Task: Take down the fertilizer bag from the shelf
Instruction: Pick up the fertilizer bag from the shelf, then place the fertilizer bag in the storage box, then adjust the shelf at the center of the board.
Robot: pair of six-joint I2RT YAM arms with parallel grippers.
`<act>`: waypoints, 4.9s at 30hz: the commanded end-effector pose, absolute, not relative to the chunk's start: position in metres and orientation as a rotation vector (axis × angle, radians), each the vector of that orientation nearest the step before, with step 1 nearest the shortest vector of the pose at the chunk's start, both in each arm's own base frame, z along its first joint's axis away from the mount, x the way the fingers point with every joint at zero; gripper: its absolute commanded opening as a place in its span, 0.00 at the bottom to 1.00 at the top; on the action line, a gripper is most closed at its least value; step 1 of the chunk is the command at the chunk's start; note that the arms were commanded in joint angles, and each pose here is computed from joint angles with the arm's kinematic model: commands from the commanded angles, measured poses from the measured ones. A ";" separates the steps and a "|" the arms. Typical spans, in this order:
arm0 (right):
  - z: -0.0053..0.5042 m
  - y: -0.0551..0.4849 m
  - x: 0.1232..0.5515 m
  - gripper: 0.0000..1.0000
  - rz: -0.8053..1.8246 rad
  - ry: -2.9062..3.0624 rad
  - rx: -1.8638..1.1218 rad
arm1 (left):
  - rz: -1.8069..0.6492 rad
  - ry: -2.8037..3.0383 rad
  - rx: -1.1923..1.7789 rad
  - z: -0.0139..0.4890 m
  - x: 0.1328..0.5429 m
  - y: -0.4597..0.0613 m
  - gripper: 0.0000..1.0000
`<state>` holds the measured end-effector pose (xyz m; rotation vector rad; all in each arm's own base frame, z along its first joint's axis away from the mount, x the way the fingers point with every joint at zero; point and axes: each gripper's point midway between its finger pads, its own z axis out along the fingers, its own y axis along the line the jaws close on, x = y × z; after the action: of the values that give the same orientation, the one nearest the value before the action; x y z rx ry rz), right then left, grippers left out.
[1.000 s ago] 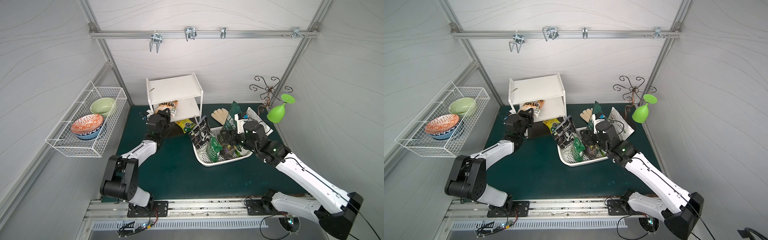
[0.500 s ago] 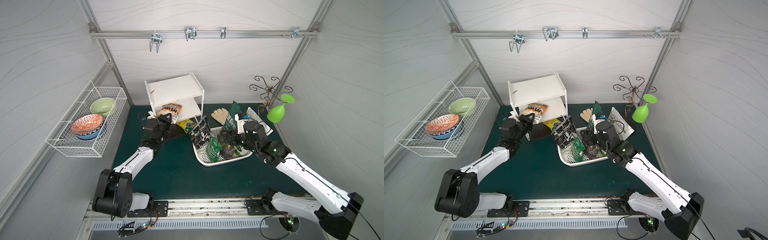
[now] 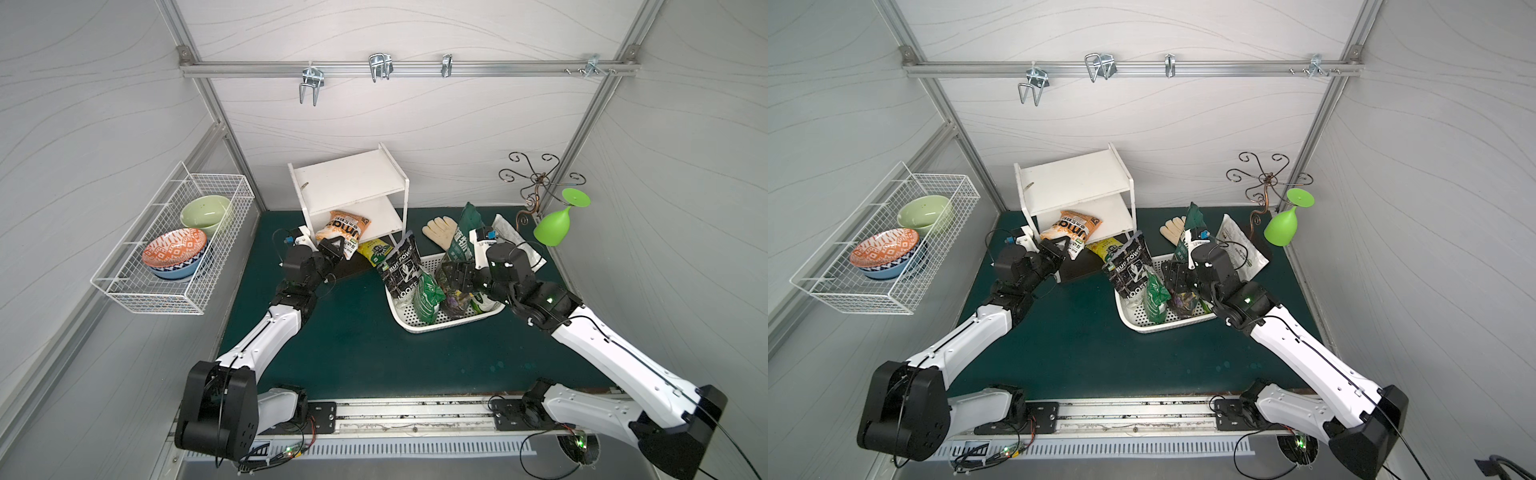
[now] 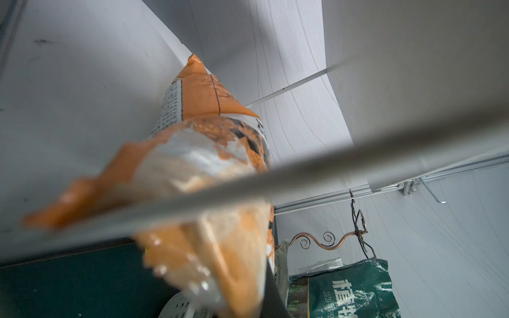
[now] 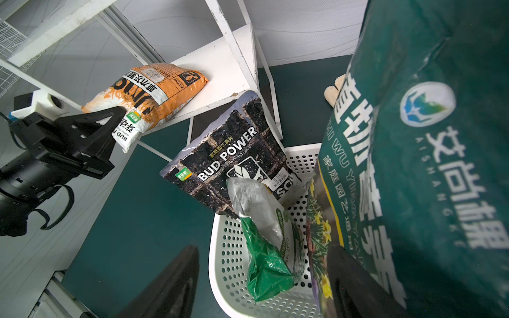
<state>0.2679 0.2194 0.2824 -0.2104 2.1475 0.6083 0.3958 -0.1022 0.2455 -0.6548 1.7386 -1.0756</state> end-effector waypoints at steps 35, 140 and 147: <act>0.249 0.249 0.234 0.77 0.586 2.328 -0.556 | -1.030 1.643 0.047 0.404 0.307 -0.150 0.00; 0.304 0.237 0.243 0.86 0.413 2.143 -0.635 | -0.604 1.968 -0.024 0.299 0.332 -0.114 0.93; 0.294 0.241 0.239 0.86 0.448 2.183 -0.630 | -0.235 1.921 -0.221 0.281 0.331 -0.047 0.95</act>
<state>0.2448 0.2408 0.3004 -0.6353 2.1432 0.4159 0.3212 -0.0827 0.2530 -0.1393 2.0465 -0.4388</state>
